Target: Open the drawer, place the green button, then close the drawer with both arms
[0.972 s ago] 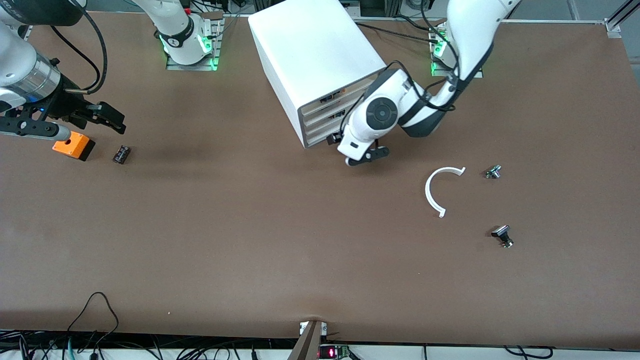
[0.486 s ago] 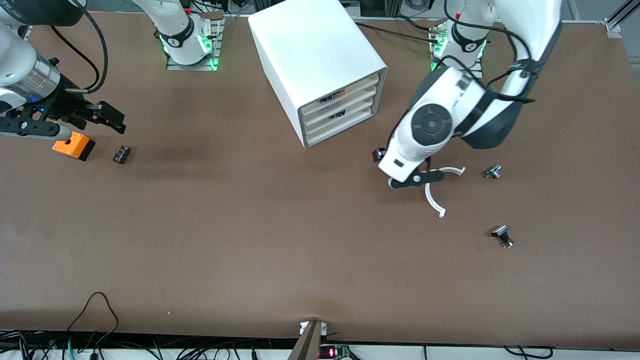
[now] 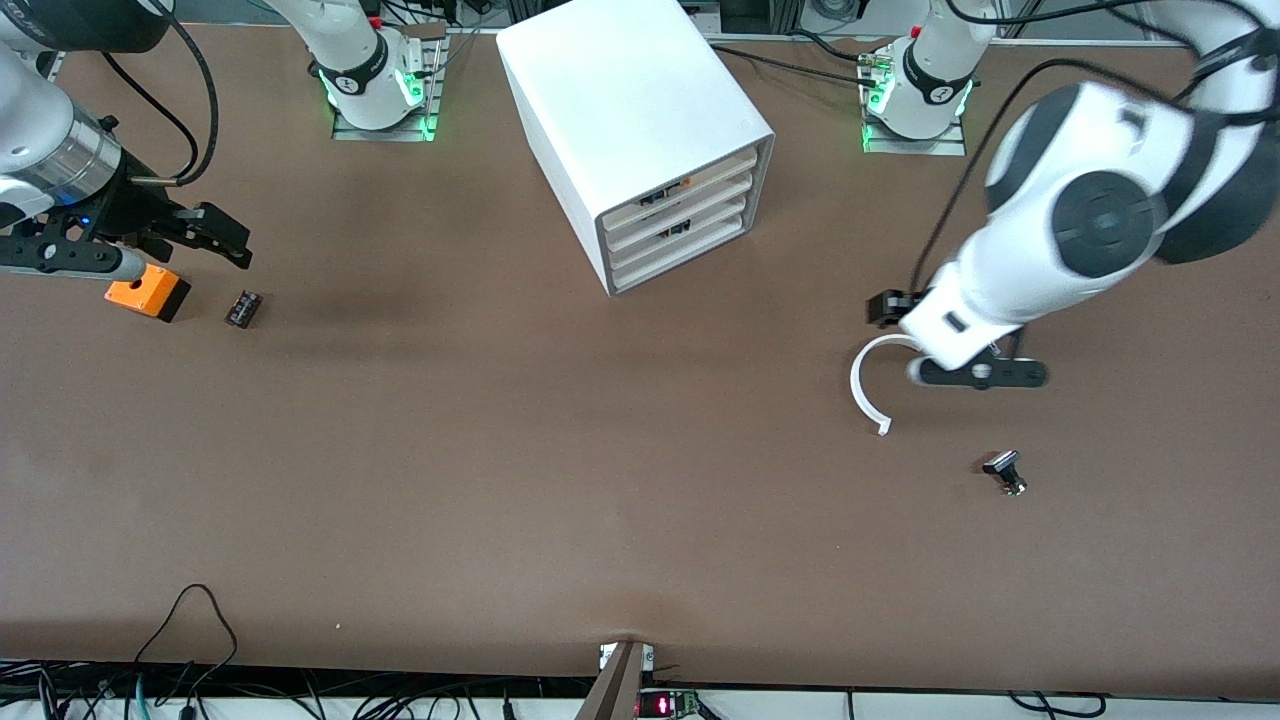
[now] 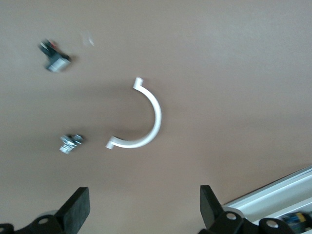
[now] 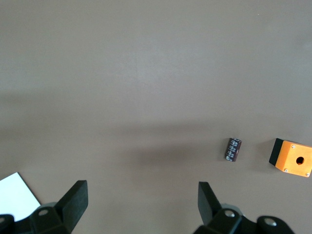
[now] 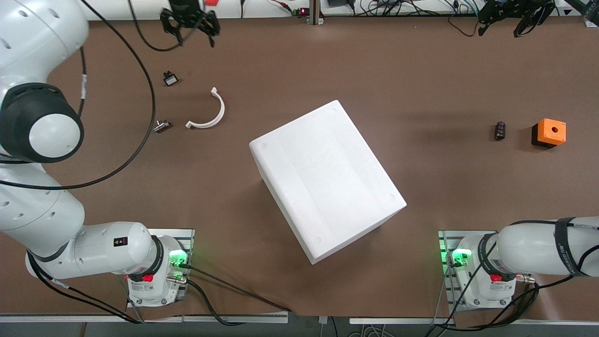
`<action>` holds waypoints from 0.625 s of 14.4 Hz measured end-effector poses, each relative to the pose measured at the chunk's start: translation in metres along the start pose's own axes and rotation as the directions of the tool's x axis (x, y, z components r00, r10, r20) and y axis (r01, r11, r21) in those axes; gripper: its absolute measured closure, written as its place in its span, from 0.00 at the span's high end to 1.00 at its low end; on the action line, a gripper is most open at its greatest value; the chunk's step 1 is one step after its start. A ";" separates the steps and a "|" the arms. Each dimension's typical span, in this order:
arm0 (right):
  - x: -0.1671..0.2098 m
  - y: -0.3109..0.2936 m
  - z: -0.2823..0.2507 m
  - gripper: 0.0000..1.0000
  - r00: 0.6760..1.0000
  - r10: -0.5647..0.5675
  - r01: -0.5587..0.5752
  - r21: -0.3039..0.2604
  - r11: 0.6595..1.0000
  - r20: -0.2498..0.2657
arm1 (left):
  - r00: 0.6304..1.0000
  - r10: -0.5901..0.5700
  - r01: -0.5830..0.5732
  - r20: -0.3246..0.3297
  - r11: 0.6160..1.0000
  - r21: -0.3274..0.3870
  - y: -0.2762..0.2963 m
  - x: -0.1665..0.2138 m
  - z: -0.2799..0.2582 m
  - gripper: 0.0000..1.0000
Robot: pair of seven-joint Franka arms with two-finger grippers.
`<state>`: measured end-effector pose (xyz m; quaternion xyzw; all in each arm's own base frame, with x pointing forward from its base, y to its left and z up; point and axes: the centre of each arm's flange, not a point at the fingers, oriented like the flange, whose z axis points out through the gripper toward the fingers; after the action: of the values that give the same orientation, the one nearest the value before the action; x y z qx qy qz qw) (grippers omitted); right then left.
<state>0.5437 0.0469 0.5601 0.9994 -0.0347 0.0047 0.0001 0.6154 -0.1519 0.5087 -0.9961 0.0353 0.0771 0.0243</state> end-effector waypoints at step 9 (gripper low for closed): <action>0.001 0.000 0.000 1.00 1.000 -0.013 0.013 0.000 1.000 -0.002 | 0.969 0.130 -0.131 -0.209 0.991 0.008 -0.129 -0.061 -0.064 1.00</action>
<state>0.5443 0.0467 0.5600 0.9996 -0.0284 0.0058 -0.0001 0.5743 -0.0224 0.5873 -0.9943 0.1029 -0.0267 0.0123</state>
